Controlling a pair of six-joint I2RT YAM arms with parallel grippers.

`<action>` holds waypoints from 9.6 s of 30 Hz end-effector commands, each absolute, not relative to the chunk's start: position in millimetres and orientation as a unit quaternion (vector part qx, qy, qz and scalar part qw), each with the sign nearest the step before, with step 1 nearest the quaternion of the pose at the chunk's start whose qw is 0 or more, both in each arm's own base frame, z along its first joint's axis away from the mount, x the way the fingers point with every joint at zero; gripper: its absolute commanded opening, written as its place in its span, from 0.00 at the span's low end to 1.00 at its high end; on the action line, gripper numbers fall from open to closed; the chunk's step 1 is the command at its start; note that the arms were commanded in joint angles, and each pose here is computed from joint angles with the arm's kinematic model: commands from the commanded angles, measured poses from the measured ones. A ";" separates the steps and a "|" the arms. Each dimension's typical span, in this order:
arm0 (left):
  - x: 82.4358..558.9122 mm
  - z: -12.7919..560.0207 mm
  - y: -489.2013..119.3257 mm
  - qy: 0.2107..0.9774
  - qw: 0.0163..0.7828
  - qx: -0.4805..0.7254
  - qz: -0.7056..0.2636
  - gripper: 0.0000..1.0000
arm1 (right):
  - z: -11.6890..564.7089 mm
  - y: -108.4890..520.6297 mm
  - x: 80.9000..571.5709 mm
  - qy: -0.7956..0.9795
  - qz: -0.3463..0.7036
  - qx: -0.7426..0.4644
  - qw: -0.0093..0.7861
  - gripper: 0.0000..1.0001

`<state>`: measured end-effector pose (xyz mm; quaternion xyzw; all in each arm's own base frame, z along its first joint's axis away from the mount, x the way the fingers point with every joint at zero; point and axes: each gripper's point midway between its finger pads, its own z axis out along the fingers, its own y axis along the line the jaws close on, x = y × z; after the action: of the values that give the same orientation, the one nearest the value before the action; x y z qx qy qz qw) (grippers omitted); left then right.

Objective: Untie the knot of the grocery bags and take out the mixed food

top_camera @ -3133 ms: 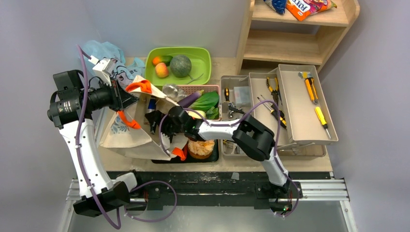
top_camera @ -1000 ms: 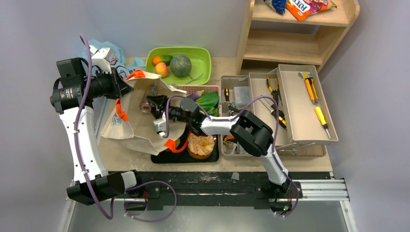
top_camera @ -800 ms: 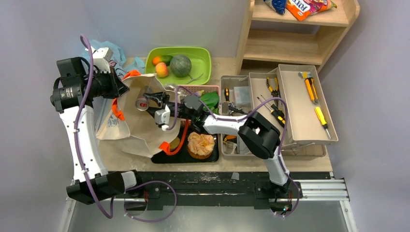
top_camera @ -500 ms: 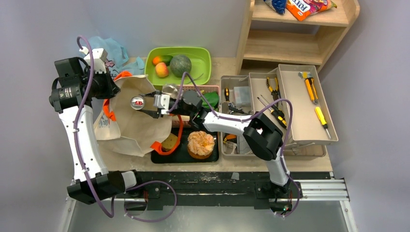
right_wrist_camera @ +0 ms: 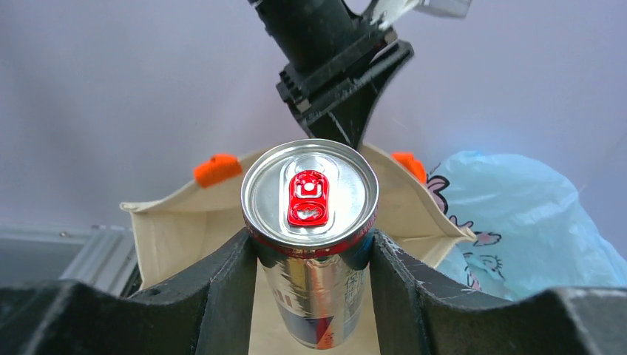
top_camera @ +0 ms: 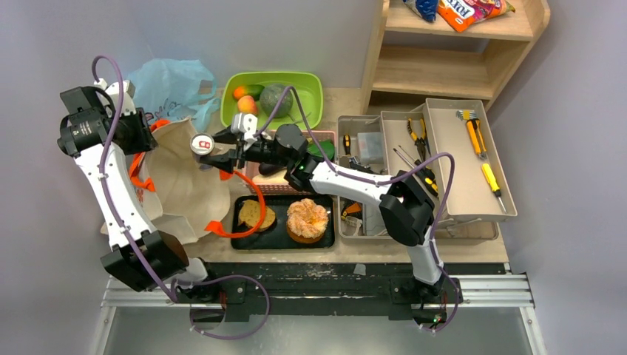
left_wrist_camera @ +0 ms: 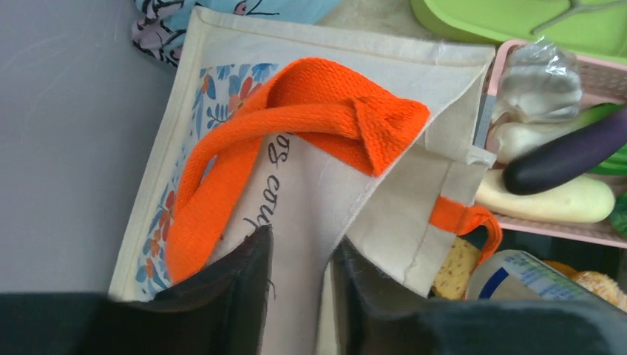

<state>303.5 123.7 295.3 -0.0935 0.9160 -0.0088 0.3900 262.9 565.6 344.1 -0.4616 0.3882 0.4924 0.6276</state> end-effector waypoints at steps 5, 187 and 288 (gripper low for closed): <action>313.6 343.7 98.0 0.859 0.499 -0.037 -0.108 0.81 | 448.3 539.0 267.5 0.370 0.547 -0.366 0.655 0.00; 245.0 216.3 -94.9 0.828 0.322 0.428 -0.163 0.77 | 398.6 49.5 510.5 0.547 0.056 0.033 0.834 0.99; 288.8 445.7 108.1 0.834 0.542 0.037 0.093 1.00 | 399.2 100.3 417.9 0.580 0.152 -0.085 0.796 0.99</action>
<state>279.3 158.0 428.8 -0.0409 0.8423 0.1747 0.5083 434.0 90.1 378.1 -0.0545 0.5921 0.1384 0.7920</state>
